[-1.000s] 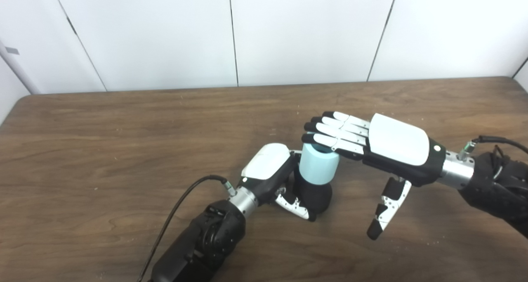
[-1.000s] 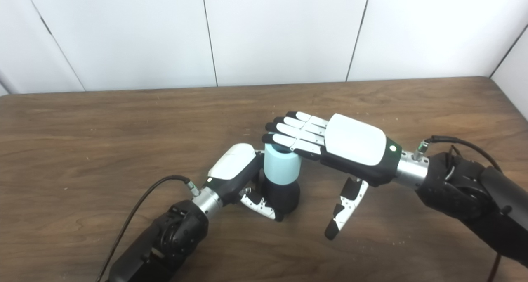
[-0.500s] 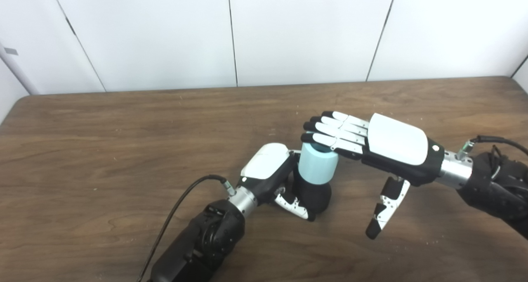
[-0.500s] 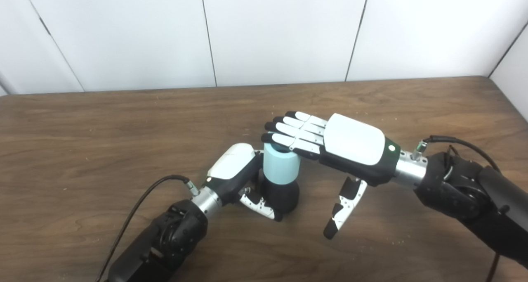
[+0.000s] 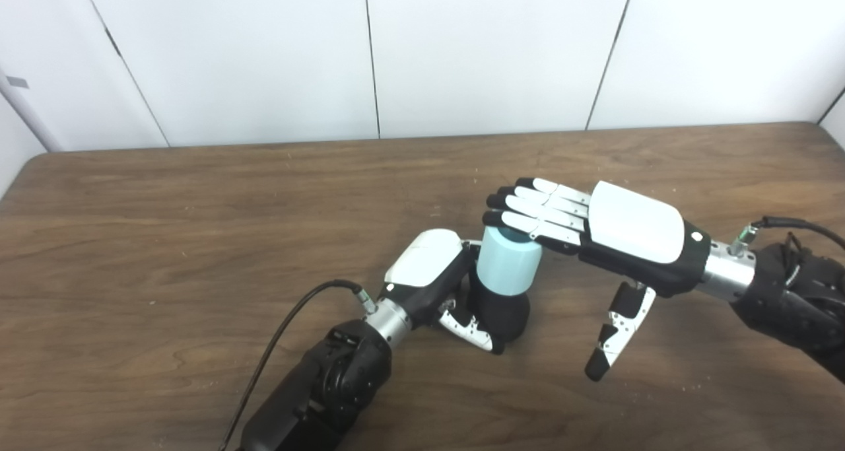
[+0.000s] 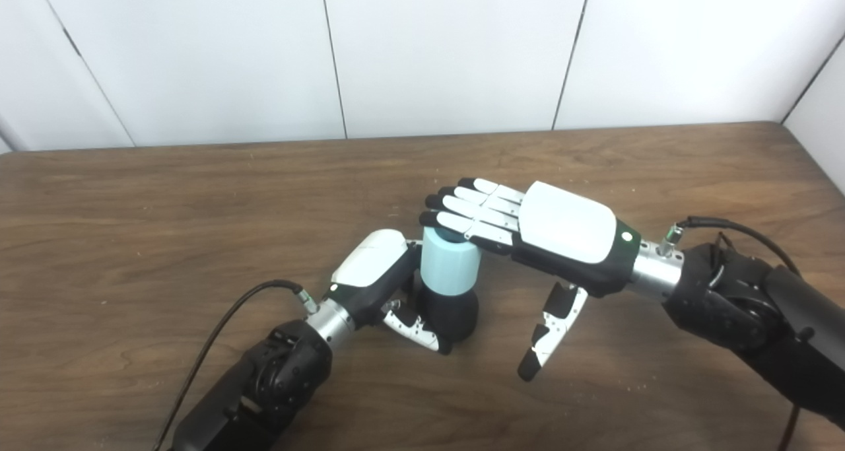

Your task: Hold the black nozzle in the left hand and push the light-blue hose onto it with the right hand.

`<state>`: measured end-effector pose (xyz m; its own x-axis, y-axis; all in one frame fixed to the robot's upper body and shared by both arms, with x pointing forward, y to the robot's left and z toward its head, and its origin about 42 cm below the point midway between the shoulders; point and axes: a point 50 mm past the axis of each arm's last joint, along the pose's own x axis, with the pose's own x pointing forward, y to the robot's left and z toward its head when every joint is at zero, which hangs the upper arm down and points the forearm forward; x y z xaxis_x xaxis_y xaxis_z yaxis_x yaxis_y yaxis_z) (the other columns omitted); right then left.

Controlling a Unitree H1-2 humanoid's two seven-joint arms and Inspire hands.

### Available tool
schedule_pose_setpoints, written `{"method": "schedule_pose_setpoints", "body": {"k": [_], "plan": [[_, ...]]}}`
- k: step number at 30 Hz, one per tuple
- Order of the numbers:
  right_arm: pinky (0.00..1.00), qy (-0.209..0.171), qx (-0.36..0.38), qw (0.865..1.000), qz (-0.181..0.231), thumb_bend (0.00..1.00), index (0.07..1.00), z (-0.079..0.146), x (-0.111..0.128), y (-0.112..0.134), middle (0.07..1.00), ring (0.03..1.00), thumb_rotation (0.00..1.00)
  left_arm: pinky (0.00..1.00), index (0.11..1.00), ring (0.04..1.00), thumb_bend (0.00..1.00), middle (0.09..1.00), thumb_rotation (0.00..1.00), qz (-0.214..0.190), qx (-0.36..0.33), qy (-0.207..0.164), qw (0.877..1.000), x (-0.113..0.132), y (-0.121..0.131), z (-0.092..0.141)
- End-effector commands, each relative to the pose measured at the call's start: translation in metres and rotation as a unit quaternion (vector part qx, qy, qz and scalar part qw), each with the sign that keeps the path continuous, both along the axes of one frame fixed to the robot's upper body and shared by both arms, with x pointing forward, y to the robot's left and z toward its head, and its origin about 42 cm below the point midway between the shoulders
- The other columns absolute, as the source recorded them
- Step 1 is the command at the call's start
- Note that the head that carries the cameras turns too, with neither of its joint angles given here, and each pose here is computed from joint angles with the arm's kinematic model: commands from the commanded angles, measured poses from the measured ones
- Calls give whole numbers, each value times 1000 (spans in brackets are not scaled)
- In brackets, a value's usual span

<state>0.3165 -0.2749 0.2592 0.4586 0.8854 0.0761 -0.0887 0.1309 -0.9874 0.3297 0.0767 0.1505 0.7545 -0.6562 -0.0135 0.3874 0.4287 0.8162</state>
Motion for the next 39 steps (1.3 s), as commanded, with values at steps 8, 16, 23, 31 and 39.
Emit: {"method": "schedule_pose_setpoints", "body": {"k": [8, 16, 23, 31, 39], "plan": [[1000, 45, -83, 995, 12, 1000, 1000, -31, -11, -1, 1000, 1000, 659, 474, 470, 470, 527, 490, 0, -12, 78, 100, 992, -22, 9, -47], [1000, 48, -82, 995, 21, 1000, 1000, -33, -18, 3, 1000, 1000, 656, 471, 480, 454, 527, 479, 0, -12, 77, 98, 992, -22, 7, -47], [1000, 40, -83, 995, 32, 1000, 1000, -26, -16, 8, 1000, 1000, 658, 493, 476, 468, 527, 484, 0, -12, 77, 98, 992, -22, 6, -47], [1000, 31, -84, 996, 31, 1000, 1000, -21, -13, 7, 1000, 1000, 661, 452, 488, 428, 527, 467, 0, -11, 74, 97, 992, -23, 7, -48], [1000, -5, -56, 998, 15, 1000, 1000, -9, -10, 2, 1000, 1000, 661, 435, 490, 426, 527, 464, 0, -11, 74, 98, 992, -23, 8, -49]]}}
